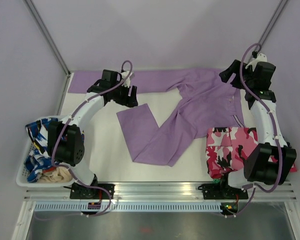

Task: Fold and stack the trousers
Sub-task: Flatten the trousers out

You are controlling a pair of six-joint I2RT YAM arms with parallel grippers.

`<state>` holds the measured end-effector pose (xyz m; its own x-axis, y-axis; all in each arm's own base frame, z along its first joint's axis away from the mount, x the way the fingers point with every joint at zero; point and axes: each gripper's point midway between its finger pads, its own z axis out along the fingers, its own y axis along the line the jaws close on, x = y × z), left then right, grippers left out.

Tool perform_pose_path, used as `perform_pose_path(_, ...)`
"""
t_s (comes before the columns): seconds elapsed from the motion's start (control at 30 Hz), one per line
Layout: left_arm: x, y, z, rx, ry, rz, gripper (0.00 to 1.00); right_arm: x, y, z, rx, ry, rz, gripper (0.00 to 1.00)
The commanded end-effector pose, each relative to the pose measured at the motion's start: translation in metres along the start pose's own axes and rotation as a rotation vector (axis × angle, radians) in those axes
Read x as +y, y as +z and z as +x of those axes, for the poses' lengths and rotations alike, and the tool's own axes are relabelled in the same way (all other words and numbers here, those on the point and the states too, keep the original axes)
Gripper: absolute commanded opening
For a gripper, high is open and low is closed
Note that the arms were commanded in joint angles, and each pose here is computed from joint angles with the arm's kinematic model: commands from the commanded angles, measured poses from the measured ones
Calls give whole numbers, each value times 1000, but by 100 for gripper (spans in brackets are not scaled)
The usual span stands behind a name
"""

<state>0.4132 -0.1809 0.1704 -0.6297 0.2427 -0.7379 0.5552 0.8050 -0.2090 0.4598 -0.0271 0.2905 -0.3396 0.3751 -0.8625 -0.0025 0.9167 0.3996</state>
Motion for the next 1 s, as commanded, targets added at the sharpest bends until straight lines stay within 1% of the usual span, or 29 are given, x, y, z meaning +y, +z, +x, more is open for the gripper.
perform_pose_path(0.0,-3,-6,42,164,-15,-56,76,5,-32,8,-22,-7,5,95)
perform_pose_path(0.03,1,-9,48,174,-75,-113,75,3,-35,18,-13,14,16,95)
perform_pose_path(0.07,2,-10,65,203,-132,-150,75,8,-45,12,-49,12,10,95)
perform_pose_path(0.1,0,-20,62,166,-167,-182,75,10,-48,14,-53,24,5,95)
perform_pose_path(0.13,2,-23,65,131,-277,-238,75,12,-52,17,-53,44,-3,95)
perform_pose_path(0.17,1,-23,88,151,-347,-261,75,13,-56,24,-53,54,-10,96)
perform_pose_path(0.2,-4,-35,84,92,-398,-270,75,15,-58,28,-48,65,-22,96)
perform_pose_path(0.23,-7,-31,105,72,-522,-281,75,13,-58,40,-27,77,-20,96)
perform_pose_path(0.3,-15,-33,116,12,-624,-260,75,13,-60,49,-11,98,-24,96)
perform_pose_path(0.33,-17,-37,134,-14,-716,-277,75,13,-60,58,10,109,-31,96)
perform_pose_path(0.37,-15,-35,132,-64,-747,-281,74,14,-62,59,11,119,-36,96)
perform_pose_path(0.4,-13,-35,137,-83,-769,-294,74,16,-62,62,16,126,-42,96)
perform_pose_path(0.43,-6,-35,151,-92,-808,-339,74,16,-62,67,23,135,-44,96)
perform_pose_path(0.5,1,-33,156,-125,-827,-369,74,20,-64,68,20,152,-51,96)
perform_pose_path(0.53,5,-31,166,-128,-853,-400,73,20,-64,71,22,157,-52,96)
perform_pose_path(0.57,7,-28,167,-136,-860,-399,73,21,-65,71,18,160,-55,96)
perform_pose_path(0.6,8,-24,159,-174,-860,-381,72,21,-65,71,17,167,-57,96)
perform_pose_path(0.67,9,-15,162,-176,-889,-373,71,22,-65,72,20,172,-58,96)
perform_pose_path(0.7,10,-11,154,-212,-891,-357,70,24,-66,72,18,175,-62,95)
perform_pose_path(0.77,10,-4,152,-216,-903,-341,69,24,-66,72,19,180,-61,95)
perform_pose_path(0.8,11,4,158,-194,-905,-341,68,23,-66,72,19,179,-58,95)
perform_pose_path(0.83,11,9,153,-207,-906,-323,66,23,-67,71,13,172,-56,95)
perform_pose_path(0.87,13,13,155,-202,-918,-330,64,23,-68,71,16,171,-49,96)
perform_pose_path(0.9,15,20,165,-171,-932,-349,63,20,-68,70,10,168,-37,96)
perform_pose_path(0.97,18,26,169,-149,-955,-375,60,19,-69,69,7,164,-26,96)
